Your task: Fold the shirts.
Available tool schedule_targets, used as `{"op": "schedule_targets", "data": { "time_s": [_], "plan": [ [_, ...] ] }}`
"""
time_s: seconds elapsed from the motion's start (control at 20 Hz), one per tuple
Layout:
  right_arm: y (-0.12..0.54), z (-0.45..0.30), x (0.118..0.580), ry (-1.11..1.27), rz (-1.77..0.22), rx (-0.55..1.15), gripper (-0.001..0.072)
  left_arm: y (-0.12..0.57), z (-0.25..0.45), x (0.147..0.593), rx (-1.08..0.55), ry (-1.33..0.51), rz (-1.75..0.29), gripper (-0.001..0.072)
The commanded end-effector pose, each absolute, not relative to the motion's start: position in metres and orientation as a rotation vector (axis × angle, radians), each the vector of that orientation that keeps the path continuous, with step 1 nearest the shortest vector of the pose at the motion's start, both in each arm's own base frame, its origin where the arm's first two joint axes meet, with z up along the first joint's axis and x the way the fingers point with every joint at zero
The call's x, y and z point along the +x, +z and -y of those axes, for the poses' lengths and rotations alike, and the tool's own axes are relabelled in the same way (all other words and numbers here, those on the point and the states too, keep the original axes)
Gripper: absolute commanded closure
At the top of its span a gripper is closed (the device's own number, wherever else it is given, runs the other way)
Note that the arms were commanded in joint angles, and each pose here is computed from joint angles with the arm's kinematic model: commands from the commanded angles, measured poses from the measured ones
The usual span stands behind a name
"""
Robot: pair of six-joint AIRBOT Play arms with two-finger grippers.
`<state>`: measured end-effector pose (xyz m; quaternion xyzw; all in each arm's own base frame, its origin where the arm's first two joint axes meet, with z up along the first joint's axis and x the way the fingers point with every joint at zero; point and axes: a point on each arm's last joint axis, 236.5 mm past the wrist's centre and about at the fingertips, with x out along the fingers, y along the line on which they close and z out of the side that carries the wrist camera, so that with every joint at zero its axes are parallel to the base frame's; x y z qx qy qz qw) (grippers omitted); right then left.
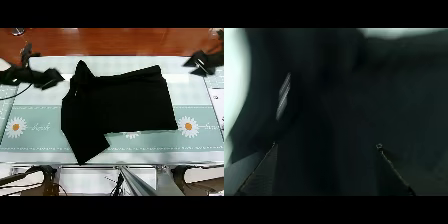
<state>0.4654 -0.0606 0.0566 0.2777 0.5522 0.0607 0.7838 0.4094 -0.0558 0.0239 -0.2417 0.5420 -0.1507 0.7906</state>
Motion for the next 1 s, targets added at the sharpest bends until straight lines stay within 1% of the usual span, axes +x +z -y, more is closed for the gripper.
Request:
{"op": "schedule_targets", "data": {
  "time_s": [0.0, 0.1, 0.2, 0.25, 0.35, 0.4, 0.5, 0.65, 0.95],
  "plan": [
    [0.042, 0.081, 0.407, 0.062, -1.169, 0.673, 0.0091, -0.006, 0.015, 0.316, -0.61, -0.309, -1.391, 0.0004],
    [0.024, 0.054, 0.371, 0.113, -1.113, 0.744, 0.0091, -0.027, -0.003, 0.281, -0.734, -0.214, -1.395, 0.0004],
    [0.009, 0.026, 0.333, 0.142, -1.092, 0.762, 0.0091, -0.043, -0.003, 0.256, -0.859, -0.162, -1.393, 0.0004],
    [0.007, 0.018, 0.321, 0.123, -1.061, 0.778, 0.0092, -0.047, 0.004, 0.252, -0.922, -0.168, -1.38, 0.0004],
    [0.012, 0.002, 0.311, 0.125, -0.992, 0.829, 0.0091, -0.055, 0.021, 0.248, -0.963, -0.212, -1.365, 0.0004],
    [0.013, -0.003, 0.307, 0.135, -0.984, 0.84, 0.0092, -0.061, 0.026, 0.249, -0.985, -0.203, -1.354, 0.0005],
    [0.014, -0.01, 0.298, 0.162, -1.011, 0.833, 0.0092, -0.075, 0.035, 0.25, -0.97, -0.183, -1.35, 0.0005],
    [0.013, -0.013, 0.296, 0.165, -1.027, 0.847, 0.0091, -0.081, 0.054, 0.247, -0.876, -0.248, -1.38, 0.0005],
    [0.015, -0.014, 0.297, 0.168, -1.02, 0.859, 0.0091, -0.083, 0.067, 0.247, -0.827, -0.281, -1.397, 0.0005]
  ]
}}
